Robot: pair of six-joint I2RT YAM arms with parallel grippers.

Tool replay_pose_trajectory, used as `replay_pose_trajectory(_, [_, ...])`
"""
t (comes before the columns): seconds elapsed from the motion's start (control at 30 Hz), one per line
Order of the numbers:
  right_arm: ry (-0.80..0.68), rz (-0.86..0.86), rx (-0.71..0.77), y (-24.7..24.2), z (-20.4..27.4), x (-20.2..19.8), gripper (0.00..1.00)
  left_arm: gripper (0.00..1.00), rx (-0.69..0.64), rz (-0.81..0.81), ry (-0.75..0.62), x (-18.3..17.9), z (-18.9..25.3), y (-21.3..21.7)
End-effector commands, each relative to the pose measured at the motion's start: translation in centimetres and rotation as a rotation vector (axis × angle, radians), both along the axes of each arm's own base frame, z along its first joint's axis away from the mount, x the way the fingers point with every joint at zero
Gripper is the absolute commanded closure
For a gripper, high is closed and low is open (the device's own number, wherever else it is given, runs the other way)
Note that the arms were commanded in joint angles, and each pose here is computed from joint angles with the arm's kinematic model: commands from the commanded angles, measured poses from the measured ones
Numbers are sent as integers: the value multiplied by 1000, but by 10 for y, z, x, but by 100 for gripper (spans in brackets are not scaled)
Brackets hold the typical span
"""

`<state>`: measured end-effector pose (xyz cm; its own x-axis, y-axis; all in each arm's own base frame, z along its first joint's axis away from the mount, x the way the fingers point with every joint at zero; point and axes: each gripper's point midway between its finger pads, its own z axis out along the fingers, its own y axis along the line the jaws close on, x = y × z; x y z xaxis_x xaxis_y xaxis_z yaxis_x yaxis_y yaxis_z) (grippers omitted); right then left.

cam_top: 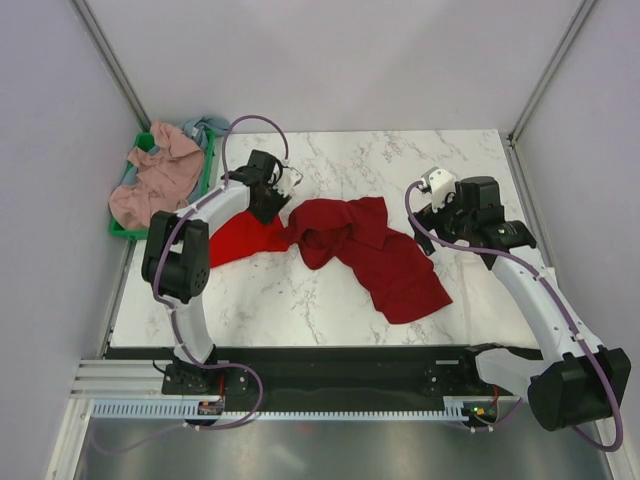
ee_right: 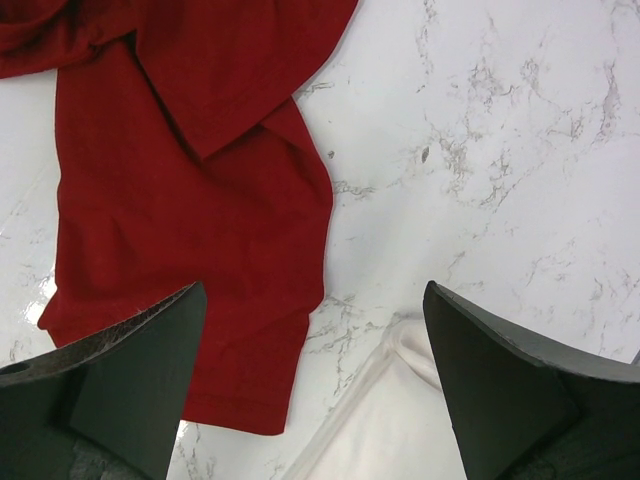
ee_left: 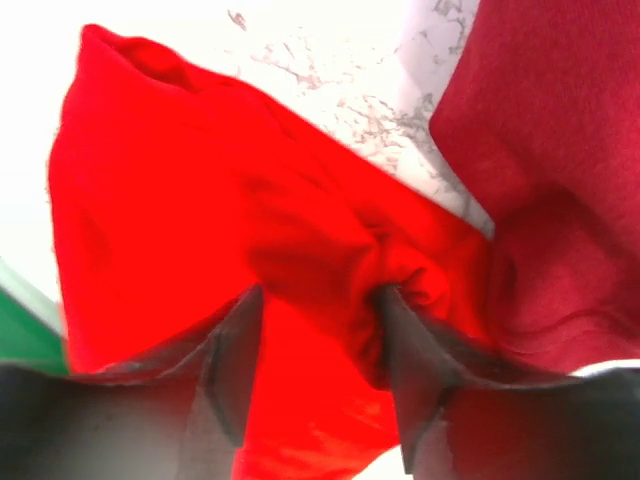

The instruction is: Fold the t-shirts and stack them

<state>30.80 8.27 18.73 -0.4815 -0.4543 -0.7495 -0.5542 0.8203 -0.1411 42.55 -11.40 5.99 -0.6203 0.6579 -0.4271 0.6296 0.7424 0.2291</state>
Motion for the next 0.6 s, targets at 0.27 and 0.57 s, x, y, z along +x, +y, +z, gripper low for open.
replay_pose_trajectory(0.27, [-47,13,22,4,14,9,2,98,-179,81,-209,31,125,26])
replay_pose_trajectory(0.57, [-39,21,49,10,10,16,2,98,-222,249,-693,51,330,130])
